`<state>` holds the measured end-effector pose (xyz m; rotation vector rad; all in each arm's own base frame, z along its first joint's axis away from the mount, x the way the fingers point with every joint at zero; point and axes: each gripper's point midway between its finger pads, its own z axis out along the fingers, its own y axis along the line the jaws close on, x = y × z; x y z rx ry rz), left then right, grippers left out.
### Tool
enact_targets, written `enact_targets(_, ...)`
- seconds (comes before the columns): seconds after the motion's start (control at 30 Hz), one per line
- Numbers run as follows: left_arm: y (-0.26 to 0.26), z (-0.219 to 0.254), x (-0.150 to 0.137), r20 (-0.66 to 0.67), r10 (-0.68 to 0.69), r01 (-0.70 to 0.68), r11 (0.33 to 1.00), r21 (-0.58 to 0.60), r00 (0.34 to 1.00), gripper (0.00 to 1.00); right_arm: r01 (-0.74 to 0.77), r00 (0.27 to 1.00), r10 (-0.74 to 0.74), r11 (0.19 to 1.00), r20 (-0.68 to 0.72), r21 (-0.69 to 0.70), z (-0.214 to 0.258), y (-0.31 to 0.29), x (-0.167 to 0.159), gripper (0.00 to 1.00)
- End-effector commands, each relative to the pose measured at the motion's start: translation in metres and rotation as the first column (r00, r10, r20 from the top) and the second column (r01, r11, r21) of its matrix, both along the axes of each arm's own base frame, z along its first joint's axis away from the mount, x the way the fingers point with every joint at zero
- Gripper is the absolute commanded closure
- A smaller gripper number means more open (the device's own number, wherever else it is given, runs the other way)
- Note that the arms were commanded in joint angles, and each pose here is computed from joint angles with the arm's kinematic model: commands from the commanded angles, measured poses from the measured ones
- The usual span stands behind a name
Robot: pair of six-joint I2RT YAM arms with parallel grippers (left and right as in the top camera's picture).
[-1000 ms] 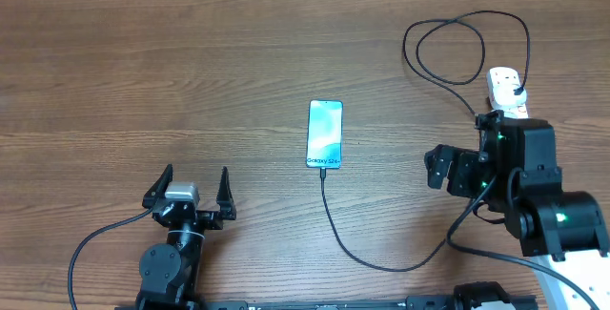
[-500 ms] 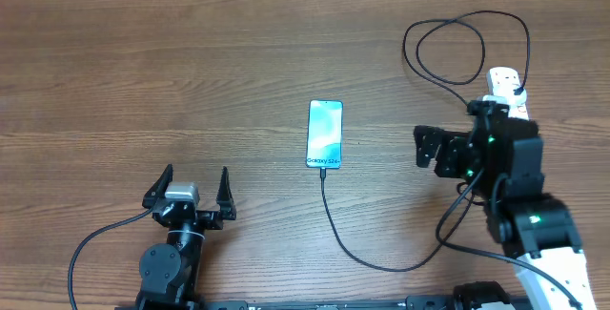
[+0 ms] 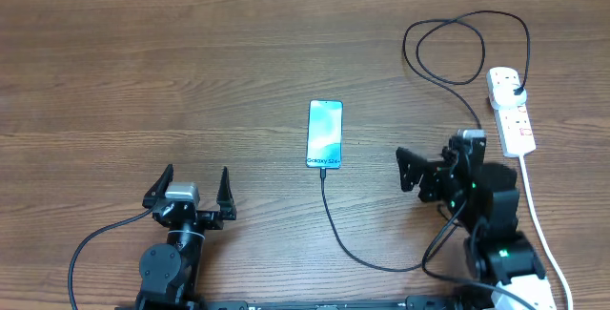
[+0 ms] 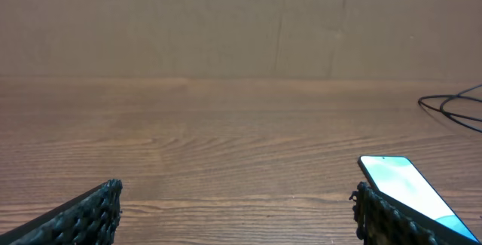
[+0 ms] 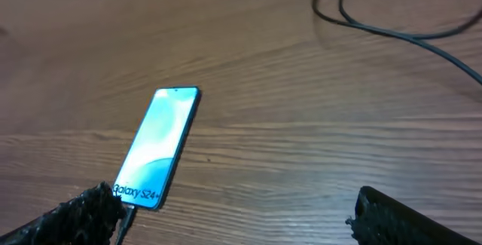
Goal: Plug charger to phone and switch on socket
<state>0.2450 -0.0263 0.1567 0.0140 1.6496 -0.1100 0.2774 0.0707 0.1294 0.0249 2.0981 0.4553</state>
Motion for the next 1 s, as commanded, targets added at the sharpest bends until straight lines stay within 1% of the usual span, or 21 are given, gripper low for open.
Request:
enact_targets(0.0, 0.002, 0.001, 0.000, 0.009, 0.007, -0.007, 1.000, 0.018, 1.000, 0.00, -0.033, 0.999, 0.032, 0.999, 0.031, 0.027, -0.006, 0.006, -0.007, 0.00)
enact_targets(0.27, 0.002, 0.001, 0.000, 0.009, 0.007, -0.007, 1.000, 0.018, 1.000, 0.00, -0.044, 0.993, 0.040, 0.998, 0.112, 0.038, -0.017, 0.007, -0.016, 0.00)
enact_targets(0.6, 0.002, 0.001, 0.000, 0.009, 0.007, -0.007, 1.000, 0.018, 1.000, 0.00, -0.029, 0.991, 0.020, 0.998, 0.135, 0.063, -0.037, 0.004, -0.028, 0.00)
enact_targets(0.8, 0.002, 0.001, 0.000, 0.009, 0.007, -0.007, 1.000, 0.018, 1.000, 0.00, -0.025, 0.993, 0.018, 0.998, 0.119, 0.060, -0.039, 0.002, -0.036, 0.00)
enact_targets(0.97, 0.002, 0.001, 0.000, 0.009, 0.007, -0.007, 1.000, 0.018, 1.000, 0.00, -0.029, 0.981, 0.015, 0.997, 0.196, 0.067, -0.021, 0.002, -0.035, 0.00)
